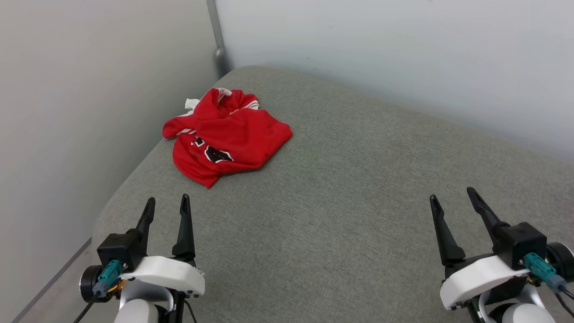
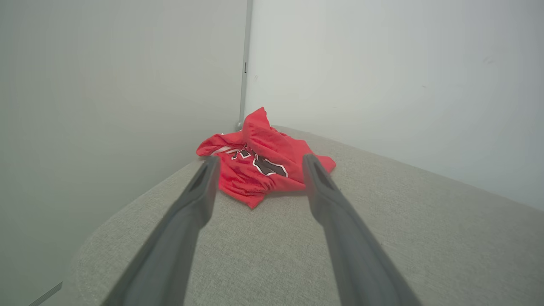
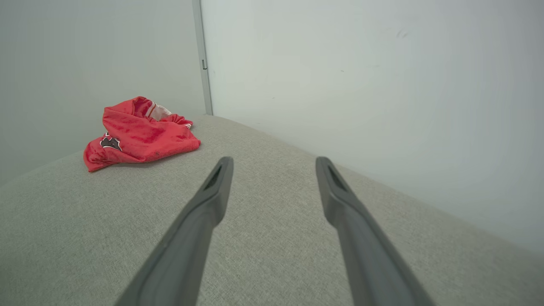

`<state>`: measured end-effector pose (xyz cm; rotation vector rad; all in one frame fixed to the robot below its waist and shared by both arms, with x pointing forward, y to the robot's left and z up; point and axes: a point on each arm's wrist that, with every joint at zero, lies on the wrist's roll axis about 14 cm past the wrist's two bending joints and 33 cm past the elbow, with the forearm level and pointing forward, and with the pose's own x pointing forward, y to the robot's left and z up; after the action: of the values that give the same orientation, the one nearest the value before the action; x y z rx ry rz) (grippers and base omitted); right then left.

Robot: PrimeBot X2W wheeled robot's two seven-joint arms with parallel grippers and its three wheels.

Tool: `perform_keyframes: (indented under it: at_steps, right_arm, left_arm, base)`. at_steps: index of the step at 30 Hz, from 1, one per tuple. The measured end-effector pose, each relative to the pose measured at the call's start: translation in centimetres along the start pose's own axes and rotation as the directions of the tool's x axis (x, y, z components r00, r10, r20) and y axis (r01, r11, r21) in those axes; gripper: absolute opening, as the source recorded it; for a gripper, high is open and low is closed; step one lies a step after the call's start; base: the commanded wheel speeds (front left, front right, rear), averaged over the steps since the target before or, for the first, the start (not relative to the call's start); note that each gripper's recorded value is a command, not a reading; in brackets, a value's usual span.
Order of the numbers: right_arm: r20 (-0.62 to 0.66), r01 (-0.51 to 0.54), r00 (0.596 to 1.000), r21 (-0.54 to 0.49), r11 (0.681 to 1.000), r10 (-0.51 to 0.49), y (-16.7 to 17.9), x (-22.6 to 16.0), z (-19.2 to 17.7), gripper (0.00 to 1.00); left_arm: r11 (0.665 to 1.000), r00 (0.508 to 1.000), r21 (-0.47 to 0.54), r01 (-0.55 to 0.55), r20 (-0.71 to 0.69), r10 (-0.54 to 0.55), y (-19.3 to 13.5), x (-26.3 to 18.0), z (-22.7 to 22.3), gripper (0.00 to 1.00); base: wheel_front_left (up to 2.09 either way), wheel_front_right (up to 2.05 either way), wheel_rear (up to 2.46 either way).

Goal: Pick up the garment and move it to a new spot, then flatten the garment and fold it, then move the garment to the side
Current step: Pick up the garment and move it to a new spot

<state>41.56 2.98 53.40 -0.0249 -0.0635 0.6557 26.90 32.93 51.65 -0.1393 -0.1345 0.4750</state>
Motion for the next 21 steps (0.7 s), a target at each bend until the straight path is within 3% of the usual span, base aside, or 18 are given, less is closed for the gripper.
perform_keyframes:
  at_steps: [12,21]
  right_arm:
    - [-0.007,0.009,1.0,0.008,1.0,-0.008,-0.3,0.1,-0.3,1.0]
    - [-0.034,0.061,0.998,0.007,0.998,-0.061,-3.6,0.8,-1.6,1.0]
  left_arm:
    - [0.999,1.0,0.042,-0.01,0.007,0.01,0.1,1.0,0.4,1.0]
    - [0.995,0.997,0.094,0.042,0.067,-0.049,-1.2,9.8,5.3,1.0]
  base:
    - [0.0,0.0,0.0]
    - [0.0,0.0,0.0]
